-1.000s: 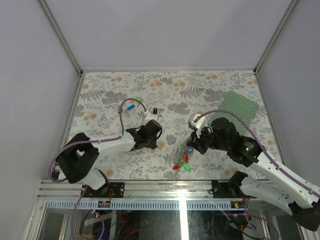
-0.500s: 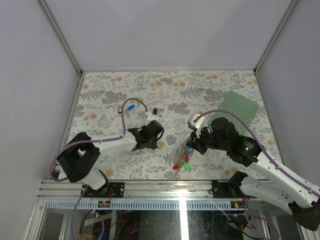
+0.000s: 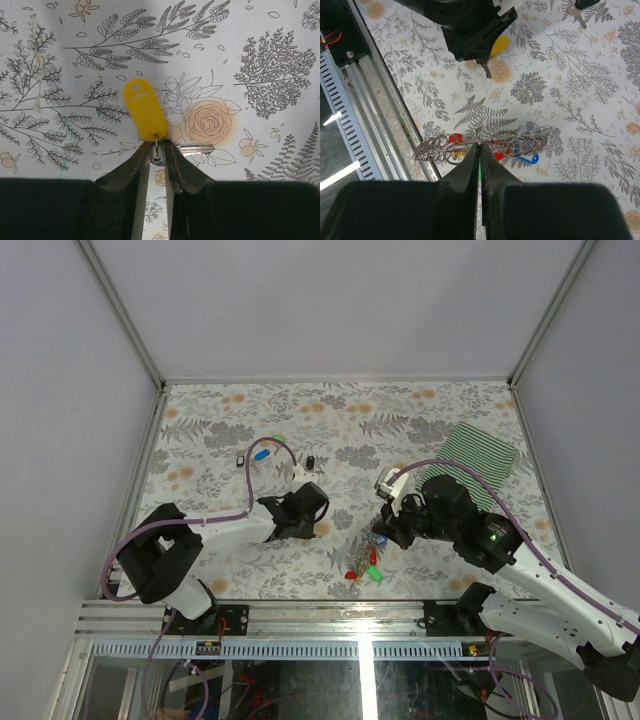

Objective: Put the keys on the keyring

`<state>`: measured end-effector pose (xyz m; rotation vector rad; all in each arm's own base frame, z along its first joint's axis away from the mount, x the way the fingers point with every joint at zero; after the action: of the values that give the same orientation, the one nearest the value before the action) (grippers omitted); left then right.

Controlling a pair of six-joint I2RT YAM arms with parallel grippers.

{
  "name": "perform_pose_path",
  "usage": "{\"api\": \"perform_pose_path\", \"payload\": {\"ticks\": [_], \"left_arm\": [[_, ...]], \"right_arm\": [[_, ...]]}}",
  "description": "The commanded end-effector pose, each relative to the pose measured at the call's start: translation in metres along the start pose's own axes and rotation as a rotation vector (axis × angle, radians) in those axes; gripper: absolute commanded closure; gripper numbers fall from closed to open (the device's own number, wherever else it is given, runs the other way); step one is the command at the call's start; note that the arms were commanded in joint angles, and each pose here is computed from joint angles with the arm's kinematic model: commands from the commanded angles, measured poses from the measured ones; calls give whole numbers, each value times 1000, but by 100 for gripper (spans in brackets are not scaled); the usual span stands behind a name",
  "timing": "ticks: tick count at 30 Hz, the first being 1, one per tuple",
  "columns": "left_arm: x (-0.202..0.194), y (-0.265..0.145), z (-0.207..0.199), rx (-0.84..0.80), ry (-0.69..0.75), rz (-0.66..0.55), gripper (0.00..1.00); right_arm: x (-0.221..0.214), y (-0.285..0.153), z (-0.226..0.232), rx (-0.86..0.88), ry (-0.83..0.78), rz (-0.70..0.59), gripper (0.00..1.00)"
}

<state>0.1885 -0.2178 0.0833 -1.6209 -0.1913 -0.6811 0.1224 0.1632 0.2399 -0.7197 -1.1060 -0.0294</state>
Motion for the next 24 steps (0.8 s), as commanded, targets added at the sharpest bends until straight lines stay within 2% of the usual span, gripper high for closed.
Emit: {"api": "perform_pose_path", "payload": {"ticks": [1, 8, 12, 15, 18, 22, 24], "left_arm": [[9, -3, -3, 22, 4, -31, 82], [9, -3, -3, 22, 7, -30, 84], [9, -2, -4, 23, 7, -29, 88], [9, -1, -4, 21, 8, -28, 100], [11, -4, -5, 6, 5, -35, 100], [22, -19, -6, -38, 21, -100, 100], [32, -35, -14, -151, 68, -162, 100]], "right_arm": [[20, 0, 6, 37, -25, -93, 100], [20, 1, 6, 40, -24, -91, 100], [20, 0, 6, 40, -25, -94, 100], [19, 0, 6, 41, -25, -93, 100], [19, 0, 7, 48, -32, -92, 100], [23, -2, 6, 43, -56, -99, 100], [27, -4, 6, 32, -72, -112, 100]]}}
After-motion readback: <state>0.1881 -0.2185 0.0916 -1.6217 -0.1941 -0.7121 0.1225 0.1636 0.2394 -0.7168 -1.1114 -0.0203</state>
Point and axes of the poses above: each gripper's point midway between its finger pads, its own y axis out along the fingers, its own z axis along the line the jaws close on, x = y × z, the point moved 8 cm from there along -y, back along the fingers, and after that the axes turned 10 degrees about y, right-handed, at the moved point
